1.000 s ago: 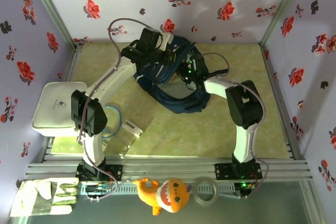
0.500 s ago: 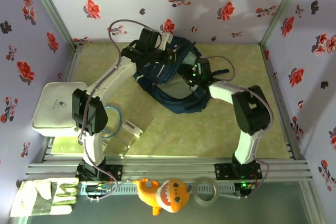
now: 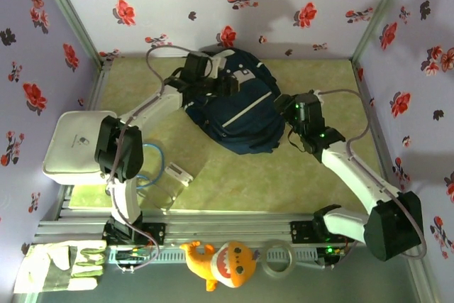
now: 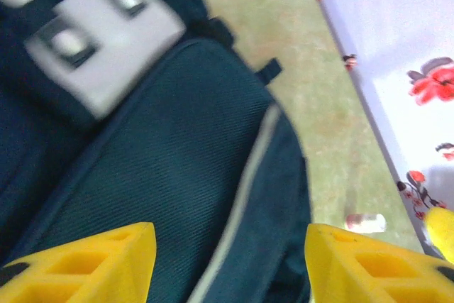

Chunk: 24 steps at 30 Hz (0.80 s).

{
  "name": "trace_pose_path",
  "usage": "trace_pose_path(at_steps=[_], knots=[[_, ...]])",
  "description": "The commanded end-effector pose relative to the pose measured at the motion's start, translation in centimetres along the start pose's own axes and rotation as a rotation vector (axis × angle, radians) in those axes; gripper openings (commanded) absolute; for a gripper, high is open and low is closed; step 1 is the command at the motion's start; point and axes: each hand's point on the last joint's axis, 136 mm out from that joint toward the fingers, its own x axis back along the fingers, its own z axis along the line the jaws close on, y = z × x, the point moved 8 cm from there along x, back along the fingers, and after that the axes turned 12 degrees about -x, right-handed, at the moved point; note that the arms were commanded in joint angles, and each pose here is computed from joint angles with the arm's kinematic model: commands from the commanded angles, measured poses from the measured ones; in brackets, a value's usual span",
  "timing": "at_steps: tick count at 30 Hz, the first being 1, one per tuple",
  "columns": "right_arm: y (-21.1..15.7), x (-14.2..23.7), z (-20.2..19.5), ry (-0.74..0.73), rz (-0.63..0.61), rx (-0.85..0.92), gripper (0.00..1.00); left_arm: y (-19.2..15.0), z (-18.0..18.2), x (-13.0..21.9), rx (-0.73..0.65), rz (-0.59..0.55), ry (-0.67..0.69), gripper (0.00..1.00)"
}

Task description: Pack books, pencil case, and school supplies into a backpack

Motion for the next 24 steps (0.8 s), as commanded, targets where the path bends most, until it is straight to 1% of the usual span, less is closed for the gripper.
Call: trace_pose_path(at_steps=[1,4,6,8,10,13,16,20,24], knots=[[-0.7,-0.2,-0.5,-0.088,0.032,0.102,0.72,0.5,3.1,3.0,0.136,-0.113,0.028,0.58],[-1.9,-0.9,0.3,-0.084,0.081,0.141,0.74,-2.2,7.1,4.1,0.283,-0.124,0.091,0.59],[-2.7,-1.6,0.5,-0.087,0.111,0.146,0.74,-3.9,8.9,4.7,0.359,-0.128,0.117,0.58],[-3.5,-2.4,0.6,-0.085,0.134,0.141,0.74,-5.1,9.9,5.0,0.399,-0.132,0.131,0.57],[-4.3,-3.1,0.9,-0.076,0.161,0.14,0.74,-5.9,10.3,4.9,0.413,-0.125,0.137,0.56],[-5.6,-4.0,1.4,-0.067,0.213,0.149,0.73,-6.4,10.5,4.3,0.423,-0.109,0.113,0.54],[-6.7,-4.7,1.5,-0.076,0.24,0.152,0.72,-6.6,10.8,3.6,0.44,-0.102,0.088,0.52],[-7.3,-5.4,1.2,-0.076,0.251,0.14,0.72,-7.0,11.2,2.6,0.472,-0.089,0.067,0.48],[-7.4,-6.0,1.6,-0.073,0.257,0.172,0.72,-7.7,11.6,2.0,0.501,-0.068,0.072,0.48]])
